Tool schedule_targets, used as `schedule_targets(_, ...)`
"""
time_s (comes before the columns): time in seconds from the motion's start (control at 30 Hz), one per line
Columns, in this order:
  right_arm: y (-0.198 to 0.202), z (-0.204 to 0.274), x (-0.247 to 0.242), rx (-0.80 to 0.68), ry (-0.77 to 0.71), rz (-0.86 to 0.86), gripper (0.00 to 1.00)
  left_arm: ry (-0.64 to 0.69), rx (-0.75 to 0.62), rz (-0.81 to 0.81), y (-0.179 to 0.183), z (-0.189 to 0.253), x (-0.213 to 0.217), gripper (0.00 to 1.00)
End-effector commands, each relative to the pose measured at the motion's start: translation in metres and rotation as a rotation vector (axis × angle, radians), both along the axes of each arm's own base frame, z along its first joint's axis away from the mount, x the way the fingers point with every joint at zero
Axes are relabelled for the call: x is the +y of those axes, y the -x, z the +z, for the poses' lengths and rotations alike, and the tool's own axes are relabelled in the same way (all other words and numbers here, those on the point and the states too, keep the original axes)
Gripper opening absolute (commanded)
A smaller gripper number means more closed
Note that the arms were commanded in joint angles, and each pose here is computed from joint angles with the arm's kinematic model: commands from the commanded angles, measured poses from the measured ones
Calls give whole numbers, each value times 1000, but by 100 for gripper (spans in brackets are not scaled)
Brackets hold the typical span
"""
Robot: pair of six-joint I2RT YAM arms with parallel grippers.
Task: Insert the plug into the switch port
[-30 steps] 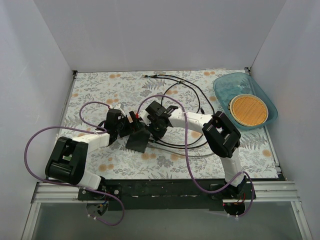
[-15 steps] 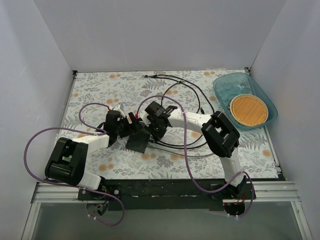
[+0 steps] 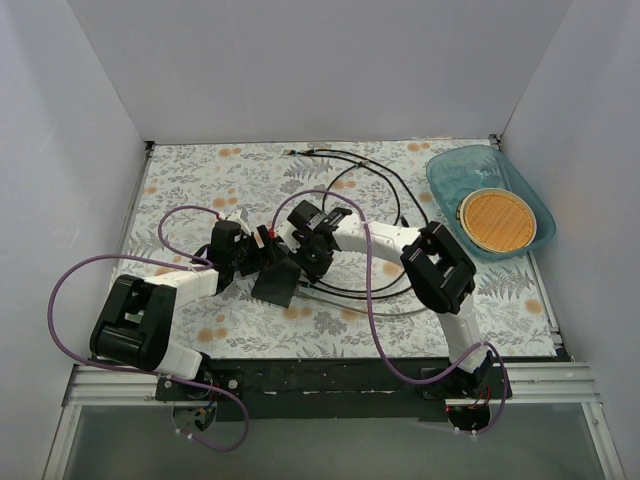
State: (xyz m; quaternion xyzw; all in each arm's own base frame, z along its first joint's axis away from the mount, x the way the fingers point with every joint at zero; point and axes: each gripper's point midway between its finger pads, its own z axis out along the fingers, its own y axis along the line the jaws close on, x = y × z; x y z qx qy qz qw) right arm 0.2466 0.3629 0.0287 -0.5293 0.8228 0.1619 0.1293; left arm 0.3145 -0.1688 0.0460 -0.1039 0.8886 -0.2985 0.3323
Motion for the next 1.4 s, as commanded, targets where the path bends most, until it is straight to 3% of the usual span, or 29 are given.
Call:
schedule_targets(0.0, -16, 32, 49, -85, -162, 60, 1, 108, -15, -133, 12, 22, -29, 73)
schedule_targets(0.77, -22, 42, 66, -137, -285, 55, 1, 132, -35, -213, 17, 25, -42, 74)
schedule_targets(1.37, -35, 61, 81, -184, -332, 56, 1, 113, -87, -359, 29, 33, -76, 72)
